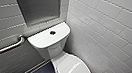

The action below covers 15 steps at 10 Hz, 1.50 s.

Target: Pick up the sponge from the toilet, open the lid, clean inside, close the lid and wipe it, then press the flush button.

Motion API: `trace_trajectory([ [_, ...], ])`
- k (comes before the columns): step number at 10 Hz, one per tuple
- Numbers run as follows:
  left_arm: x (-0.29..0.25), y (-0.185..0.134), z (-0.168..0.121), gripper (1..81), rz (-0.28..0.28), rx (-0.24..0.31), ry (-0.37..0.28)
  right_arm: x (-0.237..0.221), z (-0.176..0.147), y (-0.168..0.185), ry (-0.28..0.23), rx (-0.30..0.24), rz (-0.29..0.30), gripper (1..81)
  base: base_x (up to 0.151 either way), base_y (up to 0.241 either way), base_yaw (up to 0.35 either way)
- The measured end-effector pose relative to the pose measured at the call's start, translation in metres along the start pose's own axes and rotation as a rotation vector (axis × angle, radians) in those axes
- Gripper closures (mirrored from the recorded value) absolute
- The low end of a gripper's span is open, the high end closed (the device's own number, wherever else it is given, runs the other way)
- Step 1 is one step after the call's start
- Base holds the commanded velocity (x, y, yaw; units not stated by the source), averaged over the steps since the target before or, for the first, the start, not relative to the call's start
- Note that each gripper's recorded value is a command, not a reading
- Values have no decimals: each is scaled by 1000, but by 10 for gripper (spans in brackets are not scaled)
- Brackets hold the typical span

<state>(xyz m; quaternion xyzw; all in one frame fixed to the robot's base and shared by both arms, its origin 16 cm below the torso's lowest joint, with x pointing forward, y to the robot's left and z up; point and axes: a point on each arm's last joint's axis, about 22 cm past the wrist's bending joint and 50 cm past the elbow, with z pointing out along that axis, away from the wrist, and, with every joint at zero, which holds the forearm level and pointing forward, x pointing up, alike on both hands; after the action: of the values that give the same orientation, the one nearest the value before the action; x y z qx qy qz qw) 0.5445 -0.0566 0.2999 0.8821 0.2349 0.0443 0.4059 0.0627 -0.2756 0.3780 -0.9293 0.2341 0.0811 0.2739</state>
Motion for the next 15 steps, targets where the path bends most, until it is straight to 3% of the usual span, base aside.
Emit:
trace_trajectory([
  [3,0,3,0,10,-23,-4,0,1,0,0,6,2,-1,811,0,0,0],
  [6,-4,14,-6,10,-32,-43,-11,1,0,-2,7,5,1,811,0,0,0],
  [12,-2,12,-6,10,-50,-37,-16,-3,6,-10,3,20,7,811,0,0,0],
  [15,-1,8,1,10,-54,-8,-18,-3,6,-11,3,22,7,811,0,0,0],
])
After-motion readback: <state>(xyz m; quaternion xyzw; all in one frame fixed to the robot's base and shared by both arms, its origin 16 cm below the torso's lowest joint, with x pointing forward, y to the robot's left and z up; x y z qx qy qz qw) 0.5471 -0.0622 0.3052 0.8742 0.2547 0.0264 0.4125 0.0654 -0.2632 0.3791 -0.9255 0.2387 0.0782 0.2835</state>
